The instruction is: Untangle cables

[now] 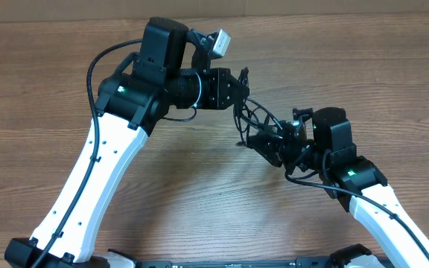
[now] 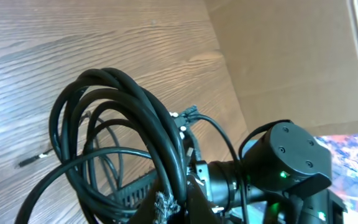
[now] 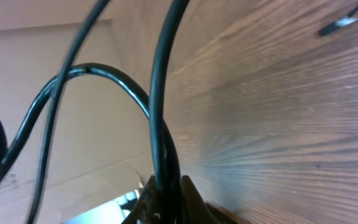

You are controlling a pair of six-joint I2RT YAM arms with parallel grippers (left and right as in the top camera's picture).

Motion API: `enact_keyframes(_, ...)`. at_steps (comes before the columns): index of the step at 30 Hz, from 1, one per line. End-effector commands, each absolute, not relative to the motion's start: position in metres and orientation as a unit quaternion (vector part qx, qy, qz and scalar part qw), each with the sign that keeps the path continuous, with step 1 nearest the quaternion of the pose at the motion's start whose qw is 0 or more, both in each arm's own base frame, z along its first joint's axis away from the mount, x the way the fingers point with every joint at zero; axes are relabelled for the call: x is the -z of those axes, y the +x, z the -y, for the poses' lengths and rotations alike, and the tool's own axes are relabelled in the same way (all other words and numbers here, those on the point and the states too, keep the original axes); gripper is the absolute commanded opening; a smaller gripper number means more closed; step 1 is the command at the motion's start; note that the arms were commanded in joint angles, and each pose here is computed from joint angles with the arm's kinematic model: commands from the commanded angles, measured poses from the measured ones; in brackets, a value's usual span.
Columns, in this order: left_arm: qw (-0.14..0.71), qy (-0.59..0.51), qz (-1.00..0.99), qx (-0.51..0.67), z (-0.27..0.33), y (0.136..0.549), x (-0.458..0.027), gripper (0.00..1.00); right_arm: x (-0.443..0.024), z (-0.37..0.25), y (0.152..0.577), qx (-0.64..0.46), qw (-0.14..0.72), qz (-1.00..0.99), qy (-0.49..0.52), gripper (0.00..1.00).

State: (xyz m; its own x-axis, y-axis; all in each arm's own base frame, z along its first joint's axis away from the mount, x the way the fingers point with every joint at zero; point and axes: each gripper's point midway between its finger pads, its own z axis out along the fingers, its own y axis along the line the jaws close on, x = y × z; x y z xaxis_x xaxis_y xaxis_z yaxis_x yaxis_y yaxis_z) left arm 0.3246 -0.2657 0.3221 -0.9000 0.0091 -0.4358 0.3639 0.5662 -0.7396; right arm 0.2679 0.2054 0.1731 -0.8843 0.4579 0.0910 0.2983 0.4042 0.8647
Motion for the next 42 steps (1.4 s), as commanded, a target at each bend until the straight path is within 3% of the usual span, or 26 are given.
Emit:
enact_keyframes(1,0.233,0.109,-0.864,0.433,0.256,0.331,-0.333,0.04,-0.162,-0.202,0.262,-0.465,0.100,-0.860,0.183,0.05)
enact_keyframes(9,0.247,0.064,-0.873,0.416,0.214,0.352,-0.330,0.04,-0.094,-0.139,0.230,-0.254,0.091,-0.940,0.208,0.30)
enact_keyframes(17,0.247,0.063,-0.868,0.427,0.202,0.355,-0.332,0.04,-0.077,-0.100,0.222,-0.145,0.105,-0.955,0.238,0.37)
enact_keyframes(21,0.239,0.065,-0.871,0.424,0.202,0.351,-0.329,0.04,-0.088,-0.124,0.234,-0.212,0.116,-0.949,0.202,0.50)
enact_keyframes(23,0.235,0.063,-0.872,0.424,0.202,0.350,-0.328,0.04,-0.111,-0.159,0.244,-0.305,0.134,-0.936,0.116,0.59)
enact_keyframes(26,0.231,0.068,-0.871,0.428,0.205,0.347,-0.328,0.04,-0.156,-0.204,0.249,-0.434,0.171,-0.885,-0.016,0.63)
enact_keyframes(30,0.222,0.085,-0.869,0.433,0.219,0.339,-0.328,0.04,-0.207,-0.235,0.255,-0.521,0.227,-0.816,-0.104,0.64)
enact_keyframes(34,0.215,0.102,-0.867,0.437,0.232,0.330,-0.328,0.04,-0.227,-0.247,0.254,-0.540,0.259,-0.788,-0.144,0.63)
enact_keyframes(38,0.210,0.111,-0.865,0.443,0.241,0.325,-0.330,0.04,-0.225,-0.248,0.262,-0.522,0.281,-0.794,-0.134,0.55)
enact_keyframes(42,0.201,0.119,-0.854,0.465,0.247,0.320,-0.337,0.04,-0.219,-0.242,0.275,-0.495,0.301,-0.807,-0.110,0.41)
